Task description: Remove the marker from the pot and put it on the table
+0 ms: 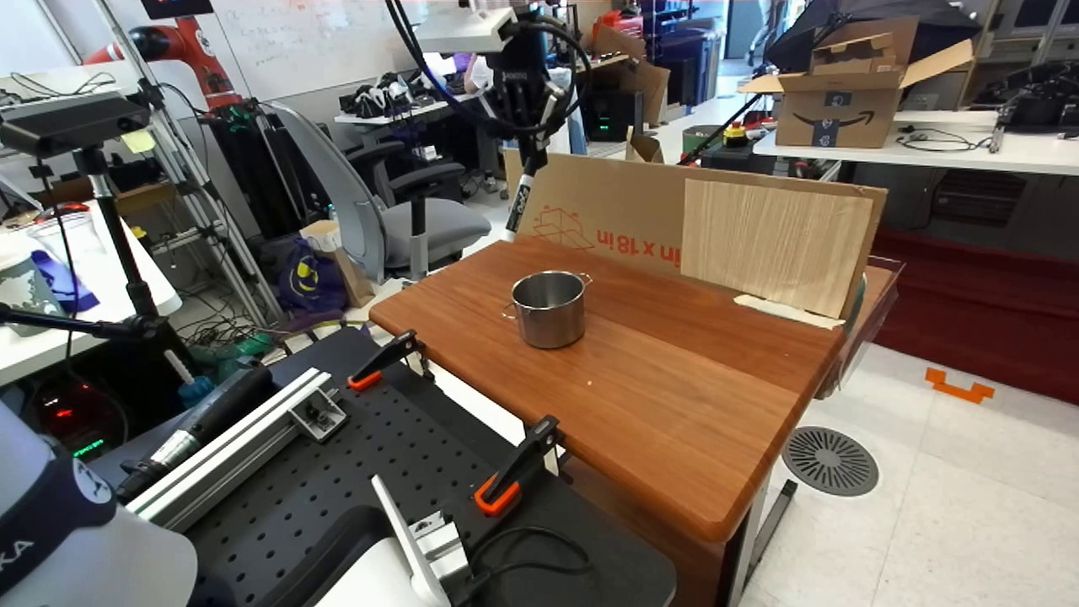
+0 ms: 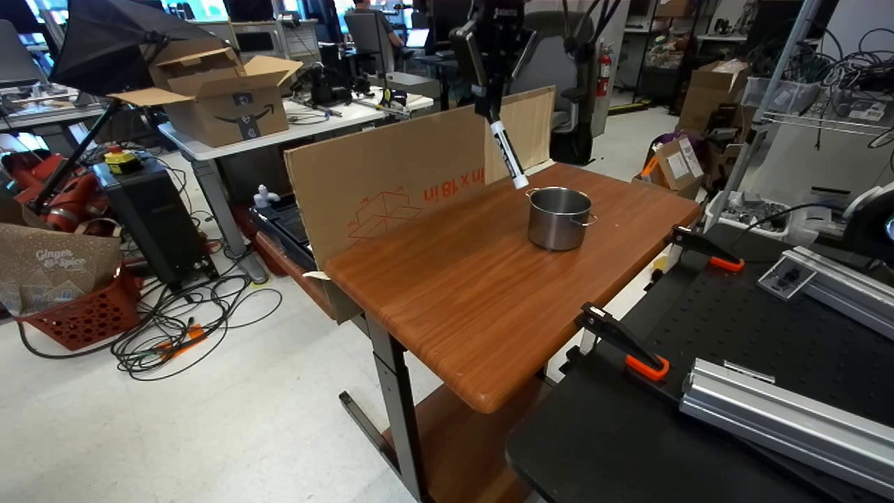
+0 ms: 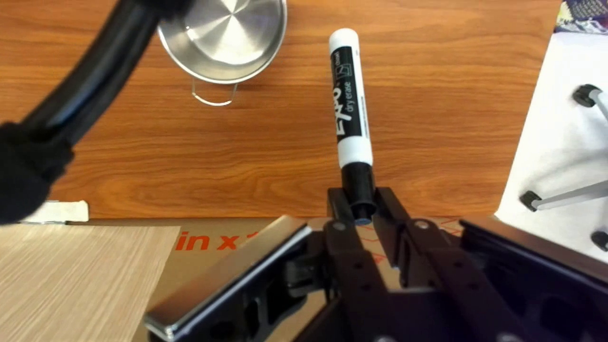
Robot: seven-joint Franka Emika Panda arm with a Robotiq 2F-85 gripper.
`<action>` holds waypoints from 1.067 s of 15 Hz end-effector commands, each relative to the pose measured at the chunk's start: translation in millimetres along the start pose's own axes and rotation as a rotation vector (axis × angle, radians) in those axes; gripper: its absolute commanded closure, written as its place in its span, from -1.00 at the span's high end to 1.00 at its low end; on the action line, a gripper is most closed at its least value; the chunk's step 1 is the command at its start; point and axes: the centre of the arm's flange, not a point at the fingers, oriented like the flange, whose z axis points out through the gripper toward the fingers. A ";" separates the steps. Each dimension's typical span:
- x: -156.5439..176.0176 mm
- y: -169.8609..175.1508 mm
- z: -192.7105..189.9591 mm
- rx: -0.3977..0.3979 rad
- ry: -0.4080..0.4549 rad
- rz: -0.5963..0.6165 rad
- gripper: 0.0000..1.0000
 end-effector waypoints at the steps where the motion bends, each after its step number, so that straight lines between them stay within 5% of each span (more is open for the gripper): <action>1: 2.3 -22.7 24.0 0.003 -0.045 -0.028 -0.91; 16: 22.6 -54.1 131.1 0.011 -0.164 -0.075 -0.91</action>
